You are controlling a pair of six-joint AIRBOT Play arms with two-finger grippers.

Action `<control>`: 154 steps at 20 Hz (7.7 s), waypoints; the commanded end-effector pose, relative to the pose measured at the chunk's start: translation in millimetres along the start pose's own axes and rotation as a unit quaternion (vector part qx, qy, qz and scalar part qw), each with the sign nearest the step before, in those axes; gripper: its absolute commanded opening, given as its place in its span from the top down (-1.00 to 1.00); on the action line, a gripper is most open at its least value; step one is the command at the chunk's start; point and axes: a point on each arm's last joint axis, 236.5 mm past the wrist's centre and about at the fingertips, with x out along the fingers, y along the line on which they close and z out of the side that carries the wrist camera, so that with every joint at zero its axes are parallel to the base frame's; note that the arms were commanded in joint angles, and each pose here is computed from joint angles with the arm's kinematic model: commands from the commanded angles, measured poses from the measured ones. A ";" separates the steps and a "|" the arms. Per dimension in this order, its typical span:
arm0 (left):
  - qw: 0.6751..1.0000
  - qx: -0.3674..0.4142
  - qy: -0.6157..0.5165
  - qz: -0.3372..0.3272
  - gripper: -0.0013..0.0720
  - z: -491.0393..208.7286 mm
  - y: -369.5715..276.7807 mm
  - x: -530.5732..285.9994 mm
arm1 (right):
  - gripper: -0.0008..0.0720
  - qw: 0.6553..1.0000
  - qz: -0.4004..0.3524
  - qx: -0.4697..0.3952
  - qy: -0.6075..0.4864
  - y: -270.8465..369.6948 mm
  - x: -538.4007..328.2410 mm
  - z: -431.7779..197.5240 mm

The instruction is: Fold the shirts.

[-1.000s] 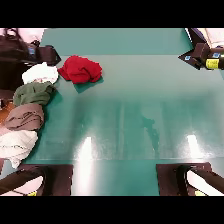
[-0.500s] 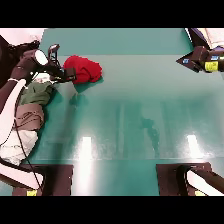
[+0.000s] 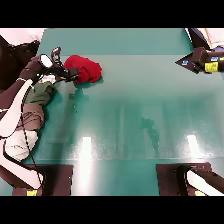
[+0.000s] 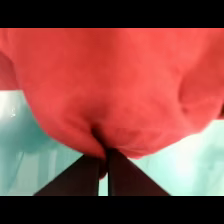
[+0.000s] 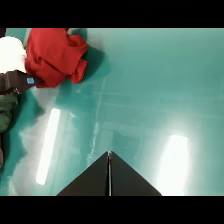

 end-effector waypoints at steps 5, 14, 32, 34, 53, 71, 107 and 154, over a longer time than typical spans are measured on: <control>0.966 0.188 -0.152 -0.088 0.90 72.2 -129.8 -172.2 | 0.93 0.998 0.048 0.002 -0.044 34.9 -17.8 13.9; 0.805 0.408 -0.319 -0.289 0.90 -48.4 -314.4 -463.1 | 0.93 0.971 0.057 -0.068 -0.223 94.7 -110.5 49.4; 0.954 0.260 0.076 -0.126 -0.56 -162.5 -128.1 -157.4 | 0.93 0.973 0.068 -0.094 -0.202 114.4 -126.6 21.2; 0.964 0.220 0.113 -0.099 -0.55 -159.6 -83.1 -167.2 | 0.93 0.977 0.067 -0.091 -0.182 110.8 -119.4 16.2; 0.965 0.115 0.187 -0.144 -0.34 -261.6 -30.7 -89.4 | 0.93 0.990 0.063 -0.065 -0.105 87.6 -82.7 3.7; 0.943 0.250 0.134 -0.171 0.90 -181.9 -94.1 -195.7 | 0.93 0.997 0.013 -0.078 -0.023 64.8 -69.7 -34.4; 0.890 0.329 -0.237 -0.209 0.90 -47.8 -209.2 -427.7 | 0.94 0.990 0.098 -0.072 -0.072 113.6 -17.2 -56.4; 0.977 0.140 0.037 -0.154 -0.71 -137.2 -106.1 -211.0 | -0.75 0.980 0.006 -0.133 0.146 70.5 159.7 -108.8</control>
